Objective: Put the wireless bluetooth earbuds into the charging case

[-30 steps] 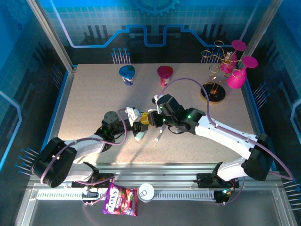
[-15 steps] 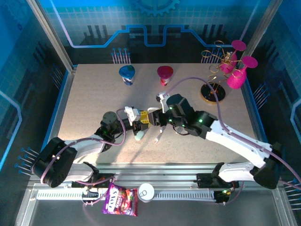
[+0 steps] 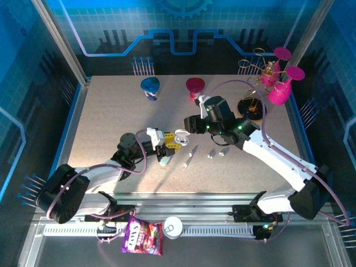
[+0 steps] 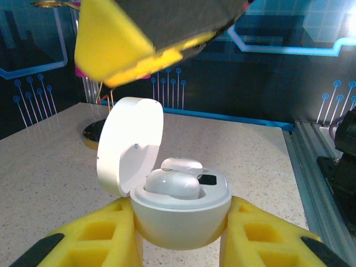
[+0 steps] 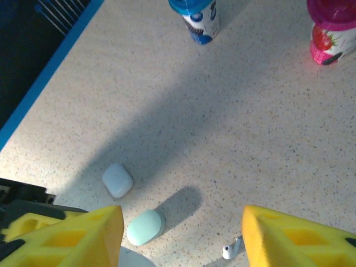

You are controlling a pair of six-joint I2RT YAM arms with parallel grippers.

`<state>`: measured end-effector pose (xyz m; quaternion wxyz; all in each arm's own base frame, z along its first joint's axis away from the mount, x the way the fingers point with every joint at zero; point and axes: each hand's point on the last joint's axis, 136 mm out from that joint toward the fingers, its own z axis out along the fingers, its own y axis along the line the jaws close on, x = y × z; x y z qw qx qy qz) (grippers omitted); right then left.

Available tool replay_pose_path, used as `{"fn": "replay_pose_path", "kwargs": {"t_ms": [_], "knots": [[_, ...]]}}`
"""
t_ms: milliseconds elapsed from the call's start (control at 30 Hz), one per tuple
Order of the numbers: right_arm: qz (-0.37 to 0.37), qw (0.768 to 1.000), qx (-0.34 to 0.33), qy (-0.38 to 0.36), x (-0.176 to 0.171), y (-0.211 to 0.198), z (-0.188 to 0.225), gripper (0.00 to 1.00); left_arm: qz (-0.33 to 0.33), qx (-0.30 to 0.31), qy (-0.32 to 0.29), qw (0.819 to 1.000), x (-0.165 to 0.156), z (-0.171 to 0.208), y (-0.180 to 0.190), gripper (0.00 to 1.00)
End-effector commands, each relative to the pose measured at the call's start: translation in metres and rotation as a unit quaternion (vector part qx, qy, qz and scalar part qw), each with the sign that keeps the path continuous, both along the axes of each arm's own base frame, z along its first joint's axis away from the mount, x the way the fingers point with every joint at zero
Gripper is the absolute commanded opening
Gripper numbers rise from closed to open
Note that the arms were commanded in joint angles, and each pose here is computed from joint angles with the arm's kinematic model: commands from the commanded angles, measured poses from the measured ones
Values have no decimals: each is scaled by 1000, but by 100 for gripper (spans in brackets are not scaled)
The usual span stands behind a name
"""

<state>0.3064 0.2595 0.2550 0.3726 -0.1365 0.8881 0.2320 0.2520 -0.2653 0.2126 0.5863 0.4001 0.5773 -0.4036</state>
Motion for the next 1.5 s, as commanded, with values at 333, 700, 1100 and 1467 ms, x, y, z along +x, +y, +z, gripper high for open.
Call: {"fn": "replay_pose_path", "kwargs": {"t_ms": [333, 700, 1100, 1467], "knots": [[87, 996, -1, 3, -38, 4, -2, 70, 11, -21, -6, 1000, 4, 23, 2, 25], [203, 974, 70, -71, -72, 9, 26, 74, -35, -42, -3, 999, -12, 39, -2, 25], [323, 927, 175, -77, -100, 24, 28, 77, -68, -73, 1, 995, -25, 66, -2, 26], [388, 901, 147, -129, -107, 28, 18, 54, -123, -70, 24, 990, -47, 73, -4, 25]]}}
